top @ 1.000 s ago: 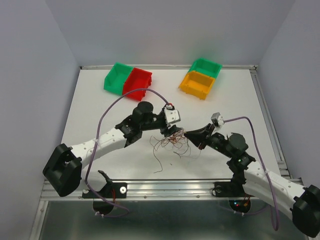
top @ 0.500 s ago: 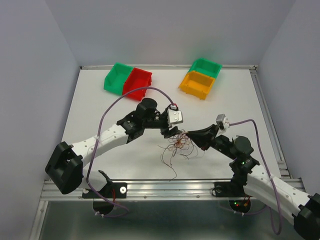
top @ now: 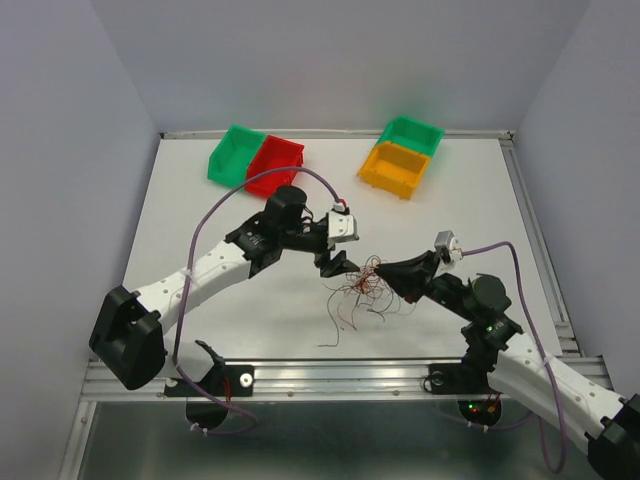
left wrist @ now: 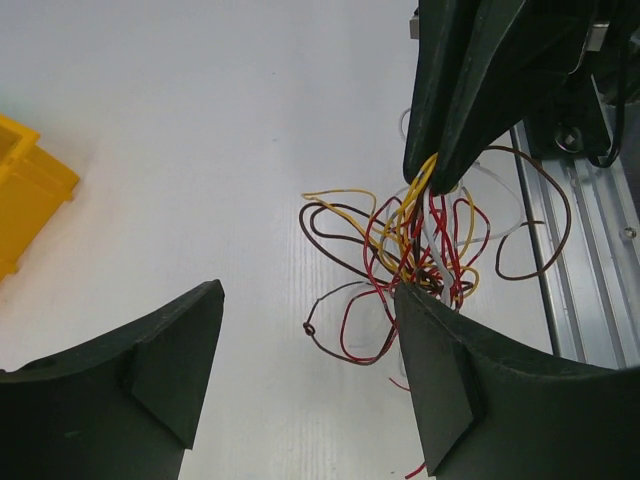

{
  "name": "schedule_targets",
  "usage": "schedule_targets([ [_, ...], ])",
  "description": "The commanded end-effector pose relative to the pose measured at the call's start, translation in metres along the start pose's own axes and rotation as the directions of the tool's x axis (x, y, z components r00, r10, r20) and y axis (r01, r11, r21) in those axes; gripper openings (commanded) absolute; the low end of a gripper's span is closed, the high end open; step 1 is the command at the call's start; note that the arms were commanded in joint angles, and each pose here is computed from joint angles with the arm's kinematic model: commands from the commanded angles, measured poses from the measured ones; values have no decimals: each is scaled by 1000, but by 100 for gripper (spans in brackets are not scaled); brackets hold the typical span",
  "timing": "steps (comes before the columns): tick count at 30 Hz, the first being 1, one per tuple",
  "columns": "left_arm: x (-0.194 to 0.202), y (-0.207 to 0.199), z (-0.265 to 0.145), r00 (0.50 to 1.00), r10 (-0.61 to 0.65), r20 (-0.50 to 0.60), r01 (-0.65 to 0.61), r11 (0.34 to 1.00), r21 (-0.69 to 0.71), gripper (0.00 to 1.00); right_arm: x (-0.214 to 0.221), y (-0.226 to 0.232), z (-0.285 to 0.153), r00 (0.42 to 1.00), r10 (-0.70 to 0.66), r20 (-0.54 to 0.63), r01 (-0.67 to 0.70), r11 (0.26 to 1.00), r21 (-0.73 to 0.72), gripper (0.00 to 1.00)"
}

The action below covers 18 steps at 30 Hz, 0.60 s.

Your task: Untangle the cables

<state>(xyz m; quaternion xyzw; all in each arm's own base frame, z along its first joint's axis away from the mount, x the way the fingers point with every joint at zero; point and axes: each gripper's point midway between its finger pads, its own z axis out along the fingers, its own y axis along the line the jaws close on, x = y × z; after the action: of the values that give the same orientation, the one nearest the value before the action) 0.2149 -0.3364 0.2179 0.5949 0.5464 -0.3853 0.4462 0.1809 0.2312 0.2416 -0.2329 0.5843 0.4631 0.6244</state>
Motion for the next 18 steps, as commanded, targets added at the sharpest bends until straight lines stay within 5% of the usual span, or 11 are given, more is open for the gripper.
schedule_targets([
  [1, -17, -8, 4, 999, 34, 37, -37, 996, 76, 80, -1, 9, 2, 1000, -19, 8, 20, 998, -53, 13],
  [18, -6, -35, 32, 999, 51, -12, -48, 984, 169, 67, 2, 16, 8, 1000, -4, 6, 5, 994, -109, 9],
])
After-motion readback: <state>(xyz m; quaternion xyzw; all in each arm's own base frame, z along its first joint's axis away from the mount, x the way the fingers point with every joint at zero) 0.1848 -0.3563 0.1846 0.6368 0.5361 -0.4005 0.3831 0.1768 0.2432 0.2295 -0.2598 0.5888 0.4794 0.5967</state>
